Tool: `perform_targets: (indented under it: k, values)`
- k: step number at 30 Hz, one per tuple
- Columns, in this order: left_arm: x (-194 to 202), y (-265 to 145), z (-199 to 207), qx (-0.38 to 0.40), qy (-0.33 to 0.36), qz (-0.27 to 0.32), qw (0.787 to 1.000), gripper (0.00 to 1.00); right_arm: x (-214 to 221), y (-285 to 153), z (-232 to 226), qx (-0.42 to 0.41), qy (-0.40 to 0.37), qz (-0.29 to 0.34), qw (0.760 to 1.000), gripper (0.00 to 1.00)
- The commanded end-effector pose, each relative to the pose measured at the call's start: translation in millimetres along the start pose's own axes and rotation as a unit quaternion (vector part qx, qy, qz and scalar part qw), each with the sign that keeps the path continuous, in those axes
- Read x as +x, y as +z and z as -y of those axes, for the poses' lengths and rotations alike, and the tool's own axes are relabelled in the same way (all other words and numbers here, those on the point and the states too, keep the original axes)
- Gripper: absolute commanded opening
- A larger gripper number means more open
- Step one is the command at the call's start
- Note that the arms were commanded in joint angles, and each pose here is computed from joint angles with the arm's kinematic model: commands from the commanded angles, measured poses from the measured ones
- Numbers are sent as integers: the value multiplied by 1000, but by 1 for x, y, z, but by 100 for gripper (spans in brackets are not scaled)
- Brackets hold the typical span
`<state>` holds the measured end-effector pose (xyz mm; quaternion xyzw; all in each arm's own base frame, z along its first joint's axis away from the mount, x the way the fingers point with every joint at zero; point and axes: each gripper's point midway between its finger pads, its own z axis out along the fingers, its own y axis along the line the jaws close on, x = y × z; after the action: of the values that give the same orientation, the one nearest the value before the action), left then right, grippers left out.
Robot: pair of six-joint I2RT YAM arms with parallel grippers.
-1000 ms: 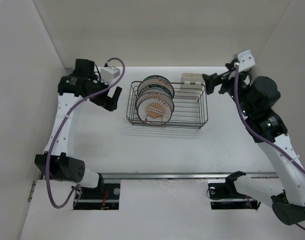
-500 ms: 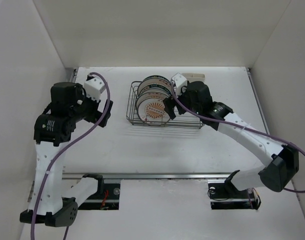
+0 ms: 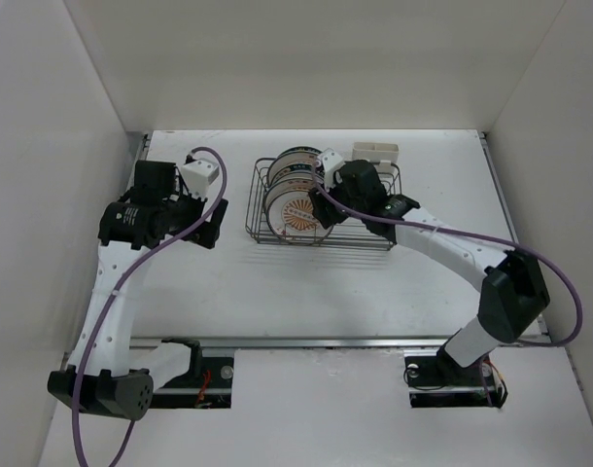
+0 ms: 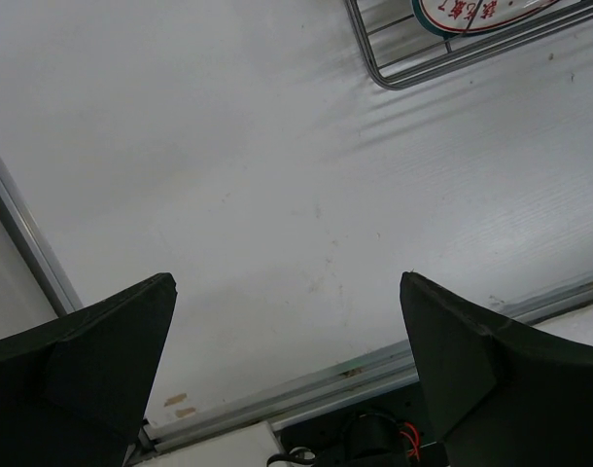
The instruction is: Unload the plates from the dish rack
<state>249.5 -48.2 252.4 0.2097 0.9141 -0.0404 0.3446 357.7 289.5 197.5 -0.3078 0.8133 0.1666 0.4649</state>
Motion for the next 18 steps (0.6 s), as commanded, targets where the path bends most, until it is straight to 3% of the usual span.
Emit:
perform_targets:
  k: [1, 14, 18]
  values:
    - [-5, -4, -3, -15, -13, 21, 1000, 100, -35, 2, 3, 0, 25, 48, 999, 61]
    - [6, 2, -2, -15, -20, 1, 1000, 100, -18, 34, 21, 22, 54, 25, 998, 58]
    - [6, 2, -2, -15, -20, 1, 1000, 100, -13, 46, 26, 26, 56, 15, 998, 49]
